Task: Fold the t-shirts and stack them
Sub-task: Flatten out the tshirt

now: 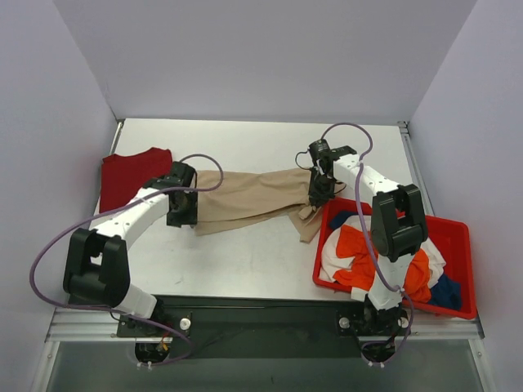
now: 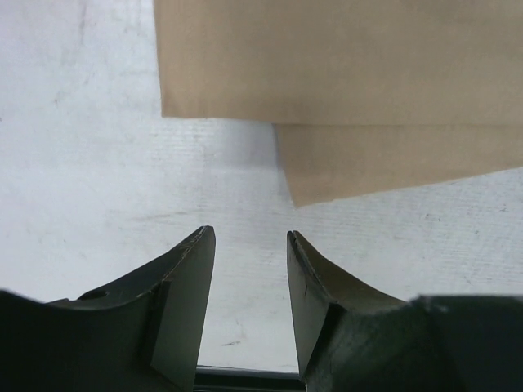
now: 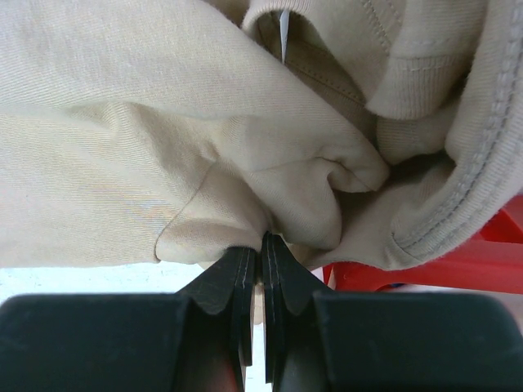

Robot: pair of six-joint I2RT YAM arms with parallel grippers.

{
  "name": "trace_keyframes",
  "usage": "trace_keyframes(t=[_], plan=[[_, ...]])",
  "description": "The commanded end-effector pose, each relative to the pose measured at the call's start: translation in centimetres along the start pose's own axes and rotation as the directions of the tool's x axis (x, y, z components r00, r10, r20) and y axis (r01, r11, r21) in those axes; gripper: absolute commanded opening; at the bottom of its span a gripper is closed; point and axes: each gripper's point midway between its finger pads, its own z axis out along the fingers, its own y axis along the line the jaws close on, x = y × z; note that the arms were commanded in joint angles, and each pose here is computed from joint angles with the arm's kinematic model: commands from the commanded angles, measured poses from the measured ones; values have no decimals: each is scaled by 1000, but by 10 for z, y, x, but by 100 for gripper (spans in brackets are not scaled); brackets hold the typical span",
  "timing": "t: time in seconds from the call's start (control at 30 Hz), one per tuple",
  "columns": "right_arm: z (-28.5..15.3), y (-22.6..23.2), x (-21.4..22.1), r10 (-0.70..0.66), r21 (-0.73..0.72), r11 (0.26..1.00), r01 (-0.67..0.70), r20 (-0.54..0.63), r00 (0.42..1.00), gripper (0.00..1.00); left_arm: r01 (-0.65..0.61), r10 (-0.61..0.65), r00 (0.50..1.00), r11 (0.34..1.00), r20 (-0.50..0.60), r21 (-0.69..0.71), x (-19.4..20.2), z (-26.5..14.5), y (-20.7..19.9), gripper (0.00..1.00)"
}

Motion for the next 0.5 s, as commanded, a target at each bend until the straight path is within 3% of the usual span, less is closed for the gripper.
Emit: trace_keyframes(t=[0.0, 0.2, 0.47], plan=[[-12, -14, 8, 7, 43, 999, -7, -11, 1000, 0, 136, -136, 991, 990, -5, 47, 6, -5, 8, 51], [-14, -15, 11, 4, 40, 999, -3, -15, 1000, 0, 302, -304, 952, 950, 22, 78, -8, 25, 24, 50], [-17, -16, 15, -2, 31, 1000, 2, -18, 1000, 0, 323, -325, 945, 945, 28, 45, -27, 57, 30, 46]])
